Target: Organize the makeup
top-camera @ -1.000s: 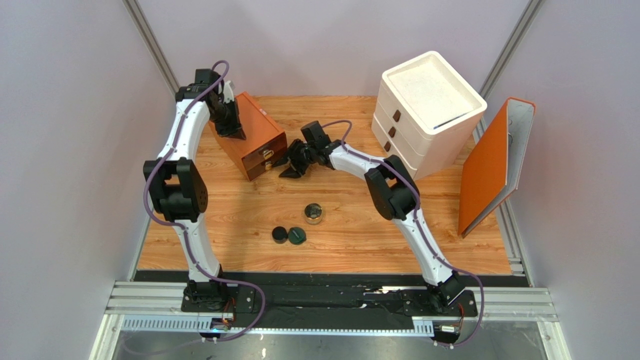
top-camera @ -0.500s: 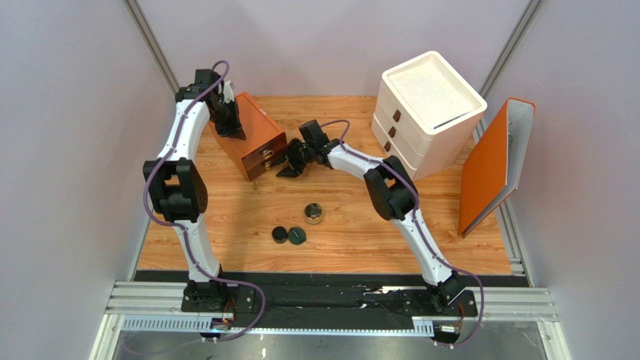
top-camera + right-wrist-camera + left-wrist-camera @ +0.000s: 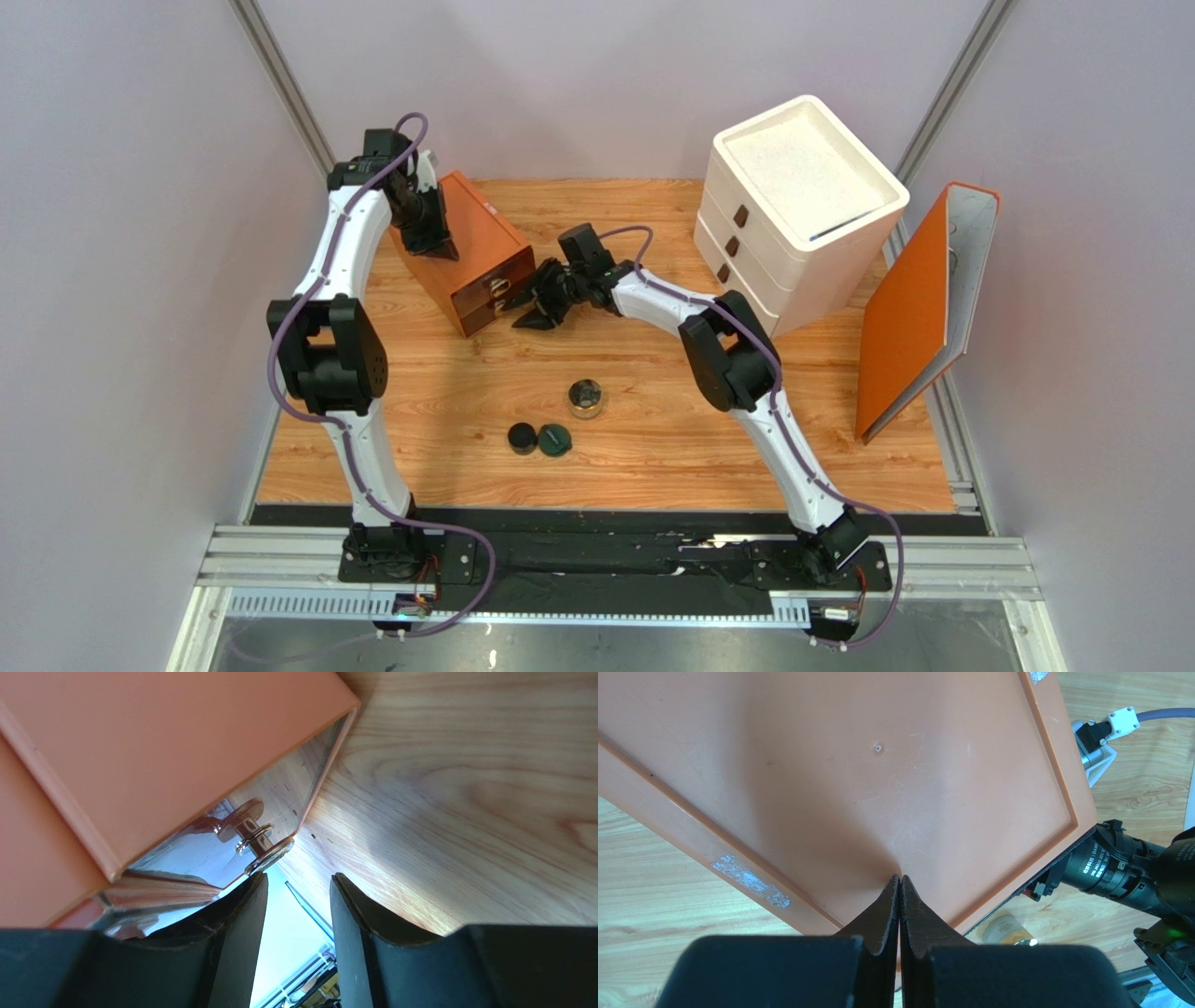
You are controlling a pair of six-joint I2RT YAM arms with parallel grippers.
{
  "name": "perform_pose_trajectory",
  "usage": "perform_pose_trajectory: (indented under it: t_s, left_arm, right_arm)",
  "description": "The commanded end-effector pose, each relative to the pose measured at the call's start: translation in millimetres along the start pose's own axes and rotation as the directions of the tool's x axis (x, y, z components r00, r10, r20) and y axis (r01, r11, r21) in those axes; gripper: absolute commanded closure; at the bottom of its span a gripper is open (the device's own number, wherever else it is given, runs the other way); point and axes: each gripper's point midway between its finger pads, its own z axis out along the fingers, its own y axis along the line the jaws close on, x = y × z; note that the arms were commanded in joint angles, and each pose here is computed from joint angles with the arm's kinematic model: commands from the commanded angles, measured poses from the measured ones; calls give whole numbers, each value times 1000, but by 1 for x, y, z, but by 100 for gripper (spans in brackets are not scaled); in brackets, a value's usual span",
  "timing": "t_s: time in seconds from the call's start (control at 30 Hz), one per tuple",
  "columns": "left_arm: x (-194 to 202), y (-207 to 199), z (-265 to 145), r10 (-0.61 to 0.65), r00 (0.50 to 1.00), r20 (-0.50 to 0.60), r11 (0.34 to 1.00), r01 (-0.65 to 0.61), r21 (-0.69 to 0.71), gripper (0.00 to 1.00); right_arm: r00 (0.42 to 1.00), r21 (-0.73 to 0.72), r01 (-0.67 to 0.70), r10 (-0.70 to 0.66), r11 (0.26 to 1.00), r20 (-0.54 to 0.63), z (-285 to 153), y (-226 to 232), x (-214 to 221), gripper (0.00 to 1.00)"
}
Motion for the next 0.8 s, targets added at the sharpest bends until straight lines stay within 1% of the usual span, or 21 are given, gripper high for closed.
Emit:
perform_pose_trajectory:
  t_s: [0.0, 0.03, 0.07, 0.23, 0.33, 0.37, 0.43, 0.47, 0.67, 0.77]
  left_arm:
    - [36, 26, 12, -10, 990, -141, 995, -4, -99, 100]
    - [35, 26, 12, -8, 990, -140, 995, -6, -98, 100]
    - [36, 25, 12, -6, 990, -143, 995, -8, -97, 100]
    - [38, 28, 13, -4, 988, -152, 994, -12, -104, 100]
    - [38, 30, 14, -2, 988, -154, 994, -15, -110, 100]
    - [37, 29, 14, 0, 988, -152, 994, -17, -109, 100]
    - [37, 29, 14, -1, 988, -151, 994, -15, -108, 100]
    - [36, 29, 14, -1, 989, -150, 994, -16, -110, 100]
    - [34, 29, 15, -1, 988, -152, 994, -15, -107, 100]
    - [33, 28, 14, -2, 989, -150, 994, -14, -105, 100]
  right_arm:
    - [996, -196, 72, -60, 978, 65, -19, 67, -8, 55]
    - [997, -194, 60, -50, 979, 58, -19, 66, -9, 55]
    - [998, -223, 54, -44, 973, 52, -20, 71, -9, 55]
    - [996, -276, 86, -71, 957, 62, -25, 85, -10, 56]
    - [994, -264, 91, -72, 960, 80, -26, 83, -14, 56]
    - [995, -241, 77, -59, 968, 80, -23, 76, -16, 55]
    - [996, -240, 68, -53, 968, 69, -21, 75, -18, 55]
    - [998, -188, 37, -27, 982, 54, -13, 58, -19, 56]
    - [999, -118, 27, -24, 993, 25, -3, 38, -17, 57]
    - [1000, -57, 17, -17, 998, 3, 4, 19, -15, 57]
